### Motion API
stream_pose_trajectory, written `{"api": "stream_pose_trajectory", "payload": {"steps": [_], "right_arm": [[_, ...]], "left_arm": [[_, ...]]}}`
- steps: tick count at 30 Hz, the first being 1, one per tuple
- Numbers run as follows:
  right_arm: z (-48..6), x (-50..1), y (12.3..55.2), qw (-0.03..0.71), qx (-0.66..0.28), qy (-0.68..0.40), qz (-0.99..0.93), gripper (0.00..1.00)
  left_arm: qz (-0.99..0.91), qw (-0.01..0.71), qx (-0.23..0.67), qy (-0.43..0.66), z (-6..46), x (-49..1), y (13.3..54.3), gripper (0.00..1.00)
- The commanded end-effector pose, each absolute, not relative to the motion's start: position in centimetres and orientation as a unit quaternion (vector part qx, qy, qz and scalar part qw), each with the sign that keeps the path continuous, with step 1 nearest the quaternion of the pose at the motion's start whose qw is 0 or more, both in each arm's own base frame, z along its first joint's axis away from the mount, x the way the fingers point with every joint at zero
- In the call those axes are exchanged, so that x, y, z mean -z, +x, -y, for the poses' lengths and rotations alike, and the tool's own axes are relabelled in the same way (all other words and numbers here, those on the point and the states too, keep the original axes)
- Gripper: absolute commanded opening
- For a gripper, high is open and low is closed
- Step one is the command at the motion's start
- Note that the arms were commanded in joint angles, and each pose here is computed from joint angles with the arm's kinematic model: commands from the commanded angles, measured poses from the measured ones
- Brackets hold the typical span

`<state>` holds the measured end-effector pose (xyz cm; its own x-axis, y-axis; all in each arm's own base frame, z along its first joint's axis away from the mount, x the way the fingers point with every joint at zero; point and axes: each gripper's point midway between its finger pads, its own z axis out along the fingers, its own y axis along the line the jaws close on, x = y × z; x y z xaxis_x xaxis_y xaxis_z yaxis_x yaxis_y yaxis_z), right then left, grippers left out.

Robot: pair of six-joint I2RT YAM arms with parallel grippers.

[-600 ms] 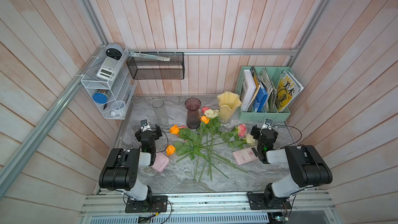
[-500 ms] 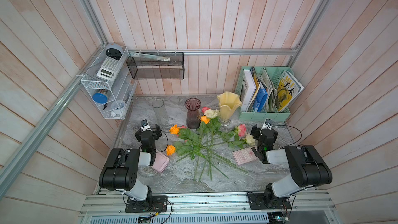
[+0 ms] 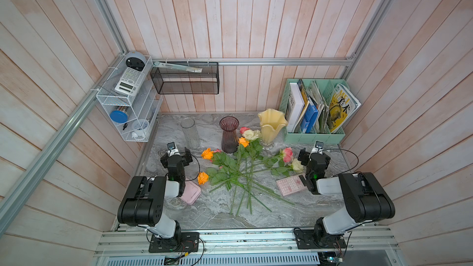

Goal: Arrange the flowers in different vases according to their colors
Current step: Move the distractor to the center of the board.

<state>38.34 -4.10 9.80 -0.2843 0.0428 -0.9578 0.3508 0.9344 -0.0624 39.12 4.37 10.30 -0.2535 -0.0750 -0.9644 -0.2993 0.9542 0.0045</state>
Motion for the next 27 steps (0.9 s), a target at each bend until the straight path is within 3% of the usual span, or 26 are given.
{"api": "stream_pose_trajectory", "payload": {"steps": [1, 8, 14, 18, 22, 23, 24, 27], "right_arm": [[4.1, -9.9, 38.5, 0.585, 0.131, 0.123, -0.791, 0.98], [3.6, -10.5, 38.5, 0.581, 0.127, 0.114, -0.796, 0.98], [3.6, -12.0, 38.4, 0.588, 0.146, 0.111, -0.788, 0.98], [2.9, -17.8, 39.1, 0.584, 0.141, 0.103, -0.792, 0.98], [-0.9, -24.0, 38.0, 0.558, 0.048, 0.097, -0.823, 0.98], [-2.0, -24.2, 37.2, 0.54, 0.024, 0.098, -0.835, 0.98], [-3.4, -24.4, 36.4, 0.523, 0.003, 0.093, -0.847, 0.98], [-7.5, -22.6, 33.4, 0.473, -0.032, 0.066, -0.878, 0.97]], "left_arm": [[-0.778, 0.609, -0.091, -0.12, -4.4, -11.2, 39.5, 1.0], [-0.775, 0.616, -0.087, -0.11, -4.0, -12.2, 39.3, 1.0], [-0.739, 0.653, -0.1, -0.13, -2.9, -20.4, 37.1, 1.0], [-0.747, 0.649, -0.077, -0.124, 0.4, -25.2, 34.7, 1.0], [-0.785, 0.594, 0.022, -0.175, 2.5, -25.9, 31.2, 1.0], [-0.798, 0.572, 0.052, -0.184, 3.1, -25.2, 30.5, 0.96], [-0.809, 0.543, 0.085, -0.209, 3.7, -24.2, 29.6, 0.83], [-0.837, 0.457, 0.16, -0.256, 5.9, -20.0, 27.0, 0.23]]}}
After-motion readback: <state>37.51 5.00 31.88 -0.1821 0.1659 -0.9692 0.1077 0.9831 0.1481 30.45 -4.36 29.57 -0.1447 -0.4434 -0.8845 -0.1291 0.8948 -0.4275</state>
